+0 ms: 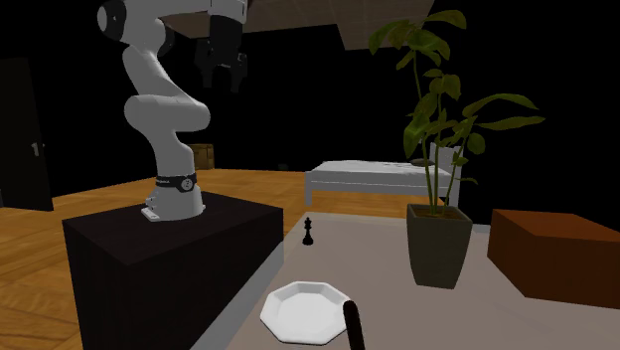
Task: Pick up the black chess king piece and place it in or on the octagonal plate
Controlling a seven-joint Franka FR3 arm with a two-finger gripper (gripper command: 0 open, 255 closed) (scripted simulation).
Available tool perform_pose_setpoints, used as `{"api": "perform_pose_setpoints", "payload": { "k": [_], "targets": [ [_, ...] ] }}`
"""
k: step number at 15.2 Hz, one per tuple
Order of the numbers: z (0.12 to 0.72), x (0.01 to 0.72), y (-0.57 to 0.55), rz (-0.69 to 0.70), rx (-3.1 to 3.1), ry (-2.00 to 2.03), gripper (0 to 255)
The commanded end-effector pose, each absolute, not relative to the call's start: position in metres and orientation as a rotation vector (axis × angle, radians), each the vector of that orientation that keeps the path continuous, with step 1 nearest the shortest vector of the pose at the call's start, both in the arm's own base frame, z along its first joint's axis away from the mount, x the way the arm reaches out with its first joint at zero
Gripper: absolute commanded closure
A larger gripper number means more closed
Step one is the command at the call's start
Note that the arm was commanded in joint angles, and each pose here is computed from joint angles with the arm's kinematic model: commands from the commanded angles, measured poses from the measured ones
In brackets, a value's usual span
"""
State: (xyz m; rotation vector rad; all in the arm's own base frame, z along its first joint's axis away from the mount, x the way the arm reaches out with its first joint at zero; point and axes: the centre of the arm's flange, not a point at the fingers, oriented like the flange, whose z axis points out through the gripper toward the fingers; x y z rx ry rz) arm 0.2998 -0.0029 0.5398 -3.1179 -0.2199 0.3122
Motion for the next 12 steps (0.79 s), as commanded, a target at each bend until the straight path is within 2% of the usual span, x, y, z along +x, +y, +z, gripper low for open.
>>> {"api": "perform_pose_setpoints", "payload": {
  "k": [1, 12],
  "targets": [
    [0.54, 0.3, -0.003, 0.312, -3.118, -0.22, 0],
    [0.423, 0.32, 0.078, 0.247, -3.109, -0.383, 0]
  ]
}}
